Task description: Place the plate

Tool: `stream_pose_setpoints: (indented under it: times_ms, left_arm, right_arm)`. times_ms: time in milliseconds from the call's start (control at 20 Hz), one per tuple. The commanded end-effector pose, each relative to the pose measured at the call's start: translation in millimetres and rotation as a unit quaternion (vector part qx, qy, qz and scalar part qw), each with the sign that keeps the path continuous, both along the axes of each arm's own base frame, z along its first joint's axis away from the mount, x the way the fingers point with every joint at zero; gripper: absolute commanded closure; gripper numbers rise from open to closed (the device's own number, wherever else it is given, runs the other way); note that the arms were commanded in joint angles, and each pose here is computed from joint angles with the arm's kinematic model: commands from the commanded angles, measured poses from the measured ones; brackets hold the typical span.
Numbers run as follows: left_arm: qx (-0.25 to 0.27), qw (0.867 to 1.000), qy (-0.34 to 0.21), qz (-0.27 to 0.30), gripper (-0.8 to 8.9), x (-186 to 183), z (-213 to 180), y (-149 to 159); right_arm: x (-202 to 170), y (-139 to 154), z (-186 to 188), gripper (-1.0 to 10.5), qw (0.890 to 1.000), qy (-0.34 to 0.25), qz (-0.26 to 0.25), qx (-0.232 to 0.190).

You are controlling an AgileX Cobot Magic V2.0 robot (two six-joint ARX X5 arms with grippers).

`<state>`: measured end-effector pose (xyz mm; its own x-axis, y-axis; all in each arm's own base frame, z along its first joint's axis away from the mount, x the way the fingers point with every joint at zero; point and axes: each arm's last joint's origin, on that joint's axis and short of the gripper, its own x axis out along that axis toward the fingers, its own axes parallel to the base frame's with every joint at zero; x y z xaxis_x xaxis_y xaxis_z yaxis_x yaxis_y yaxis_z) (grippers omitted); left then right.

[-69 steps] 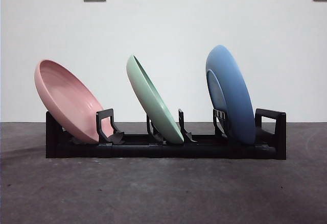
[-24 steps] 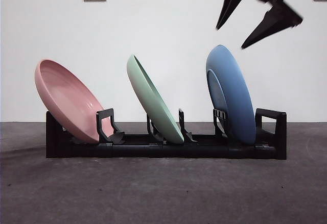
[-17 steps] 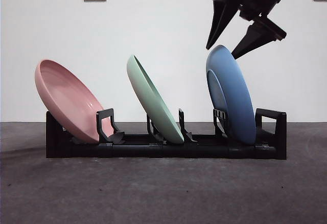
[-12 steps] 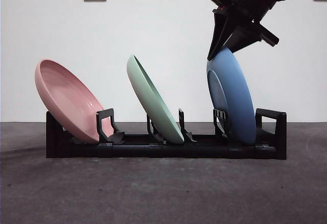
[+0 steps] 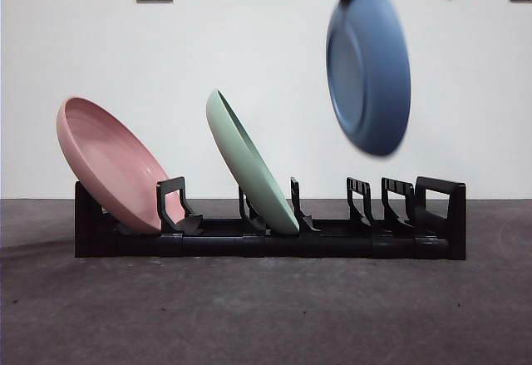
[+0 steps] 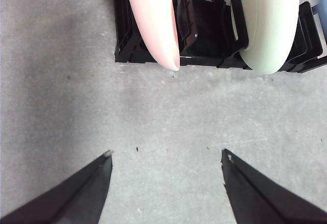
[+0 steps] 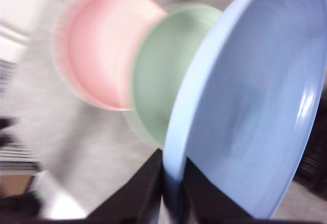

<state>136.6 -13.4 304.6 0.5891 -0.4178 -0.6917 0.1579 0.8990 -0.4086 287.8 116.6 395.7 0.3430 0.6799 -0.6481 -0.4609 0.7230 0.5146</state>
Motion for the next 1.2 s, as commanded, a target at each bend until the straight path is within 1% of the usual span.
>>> stream_pose_setpoints:
  times_ms: [50, 100, 200, 300, 450, 650, 850, 1000, 1200]
  left_arm:
    - [0.001, 1.000, -0.015, -0.007, 4.72, 1, 7, 0]
    - [0.001, 1.000, -0.015, -0.007, 4.72, 1, 7, 0]
    - [0.001, 1.000, -0.015, -0.007, 4.72, 1, 7, 0]
    - [0.002, 1.000, -0.016, -0.008, 4.73, 1, 7, 0]
    - [0.007, 1.000, -0.022, -0.014, 4.73, 1, 8, 0]
    - [0.010, 1.000, -0.024, -0.014, 4.73, 2, 8, 0]
    - [0.010, 1.000, -0.024, -0.015, 4.73, 2, 8, 0]
    - [0.010, 1.000, -0.024, -0.015, 4.73, 2, 8, 0]
    - [0.010, 1.000, -0.024, -0.014, 4.73, 2, 8, 0]
  right_arm:
    - [-15, 1, 21, 9.4, 0.999, -0.032, 0.033, 0.013]
    - [-25, -1, 27, 9.4, 0.998, -0.046, 0.052, 0.011]
    - [-50, -4, 34, 9.4, 0.994, -0.059, 0.094, -0.014]
    - [-72, -2, 38, 9.4, 0.991, -0.065, 0.109, -0.041]
    - [-108, 8, 39, 9.4, 0.983, -0.108, 0.127, -0.077]
    - [-147, 20, 15, 9.4, 0.968, -0.142, 0.147, -0.145]
    - [-178, 33, -30, 9.4, 0.955, -0.153, 0.174, -0.184]
    - [-201, 51, -64, 9.4, 0.938, -0.174, 0.200, -0.222]
    - [-229, 86, -101, 9.4, 0.909, -0.208, 0.253, -0.259]
